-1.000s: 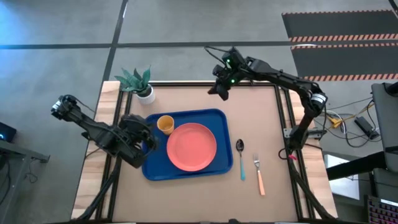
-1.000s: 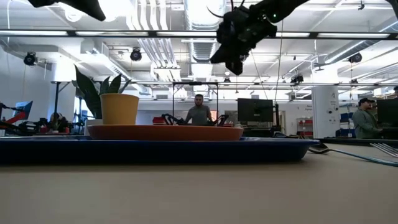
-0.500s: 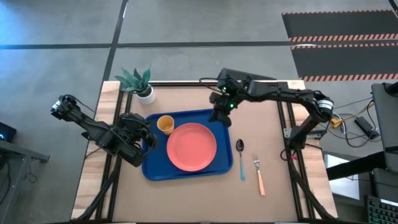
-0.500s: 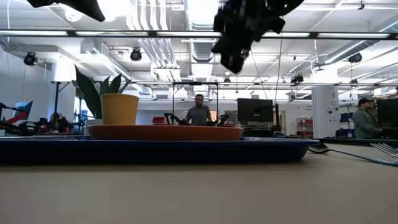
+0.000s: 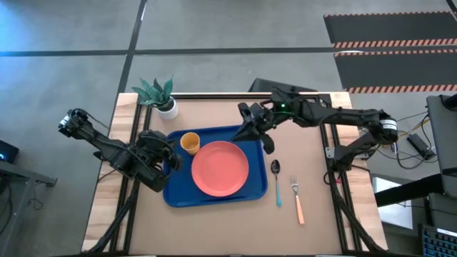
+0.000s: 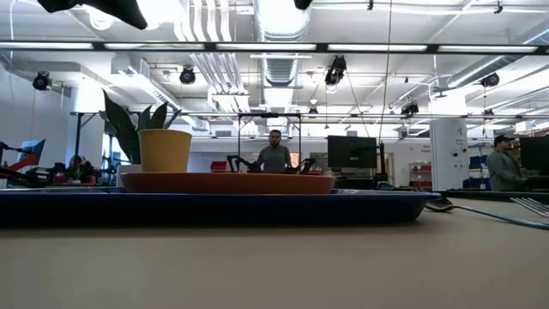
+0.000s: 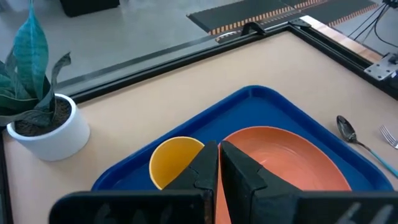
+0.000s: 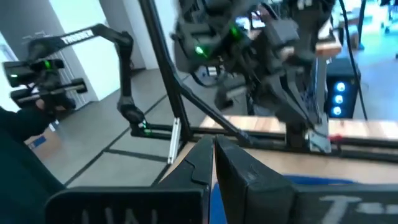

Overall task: Pick and place plate/cup/fork/spoon on tray
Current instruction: Adjust the blue tray

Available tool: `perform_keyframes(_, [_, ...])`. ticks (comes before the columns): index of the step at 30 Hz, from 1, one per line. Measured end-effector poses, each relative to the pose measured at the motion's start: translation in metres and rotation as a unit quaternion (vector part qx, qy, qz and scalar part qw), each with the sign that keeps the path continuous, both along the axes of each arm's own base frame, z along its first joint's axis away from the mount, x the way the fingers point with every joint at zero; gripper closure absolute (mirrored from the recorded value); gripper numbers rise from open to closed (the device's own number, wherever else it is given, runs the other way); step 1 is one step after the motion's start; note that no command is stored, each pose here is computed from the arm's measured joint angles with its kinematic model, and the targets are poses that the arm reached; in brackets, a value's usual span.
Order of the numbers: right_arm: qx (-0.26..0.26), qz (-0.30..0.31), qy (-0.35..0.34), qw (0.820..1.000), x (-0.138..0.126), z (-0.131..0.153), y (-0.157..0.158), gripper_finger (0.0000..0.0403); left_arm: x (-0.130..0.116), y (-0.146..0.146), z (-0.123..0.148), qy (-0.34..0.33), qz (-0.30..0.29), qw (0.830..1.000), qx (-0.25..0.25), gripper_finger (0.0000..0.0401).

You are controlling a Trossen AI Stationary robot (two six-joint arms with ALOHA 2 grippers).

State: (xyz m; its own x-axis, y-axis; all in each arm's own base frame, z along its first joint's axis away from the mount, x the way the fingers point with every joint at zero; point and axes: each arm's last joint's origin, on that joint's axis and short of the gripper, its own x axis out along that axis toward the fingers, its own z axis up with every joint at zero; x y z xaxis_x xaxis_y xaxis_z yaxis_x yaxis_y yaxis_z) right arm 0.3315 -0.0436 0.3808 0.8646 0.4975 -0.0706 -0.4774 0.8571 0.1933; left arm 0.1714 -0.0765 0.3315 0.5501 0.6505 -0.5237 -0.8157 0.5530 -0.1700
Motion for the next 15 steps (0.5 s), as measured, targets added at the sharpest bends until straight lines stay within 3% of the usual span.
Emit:
perform_keyframes(6, [0.012, 0.002, -0.012, 1.0, -0.012, 0.014, 0.005, 0.0394, 0.001, -0.001, -0.006, 0.008, -0.002, 1.0, -0.002, 0.0401])
perform_keyframes(15, [0.014, 0.002, 0.027, 1.0, -0.018, 0.009, 0.005, 0.0394, 0.002, -0.002, -0.01, 0.015, -0.005, 1.0, -0.014, 0.0401])
